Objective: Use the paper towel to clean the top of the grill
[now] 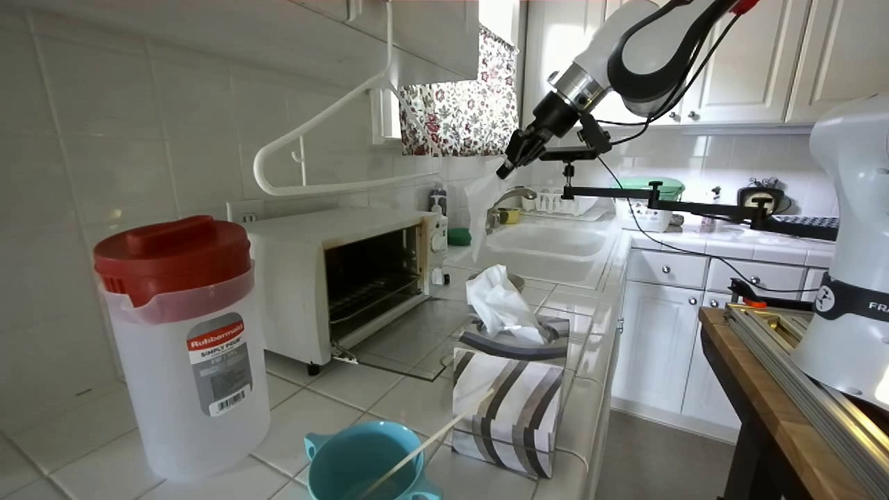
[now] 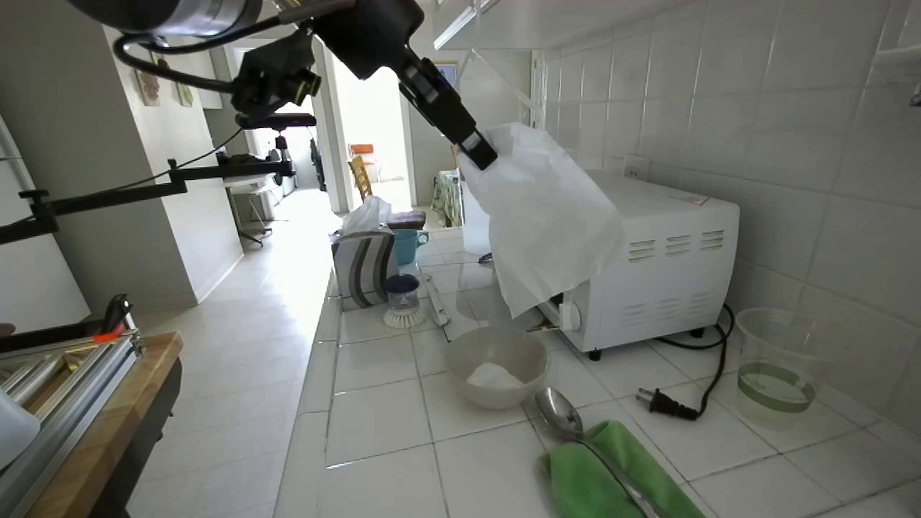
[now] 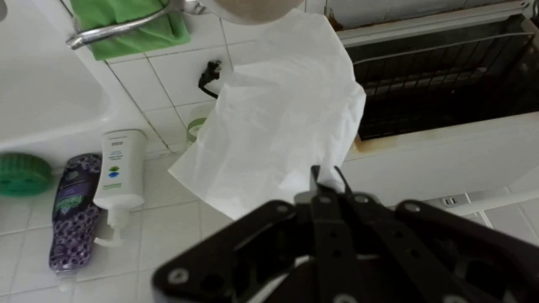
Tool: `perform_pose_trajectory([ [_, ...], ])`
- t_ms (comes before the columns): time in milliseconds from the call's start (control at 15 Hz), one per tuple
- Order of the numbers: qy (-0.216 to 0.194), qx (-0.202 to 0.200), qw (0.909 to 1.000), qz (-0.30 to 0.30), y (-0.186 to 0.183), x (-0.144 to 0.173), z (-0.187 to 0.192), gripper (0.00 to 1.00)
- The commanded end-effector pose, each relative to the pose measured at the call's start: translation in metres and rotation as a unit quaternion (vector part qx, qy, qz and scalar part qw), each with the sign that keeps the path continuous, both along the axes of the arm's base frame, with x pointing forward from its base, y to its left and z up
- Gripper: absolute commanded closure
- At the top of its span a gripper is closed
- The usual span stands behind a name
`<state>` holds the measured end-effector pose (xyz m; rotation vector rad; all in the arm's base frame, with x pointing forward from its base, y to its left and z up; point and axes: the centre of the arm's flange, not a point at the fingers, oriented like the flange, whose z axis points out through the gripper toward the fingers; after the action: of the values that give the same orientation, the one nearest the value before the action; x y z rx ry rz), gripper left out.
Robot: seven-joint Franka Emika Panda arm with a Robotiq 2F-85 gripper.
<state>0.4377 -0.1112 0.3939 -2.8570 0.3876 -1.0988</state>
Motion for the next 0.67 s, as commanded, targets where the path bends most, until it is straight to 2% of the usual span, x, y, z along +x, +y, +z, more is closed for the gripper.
perform_pose_trajectory([
  [0, 0.000, 0.000, 1.0000, 0.000, 0.000, 0.000, 0.000, 1.00],
  [400, -0.024, -0.027, 0.9993, -0.007, -0.033, 0.025, -0.001, 1.00],
  [600, -0.039, -0.038, 0.9985, 0.001, -0.037, 0.037, 0.002, 1.00],
])
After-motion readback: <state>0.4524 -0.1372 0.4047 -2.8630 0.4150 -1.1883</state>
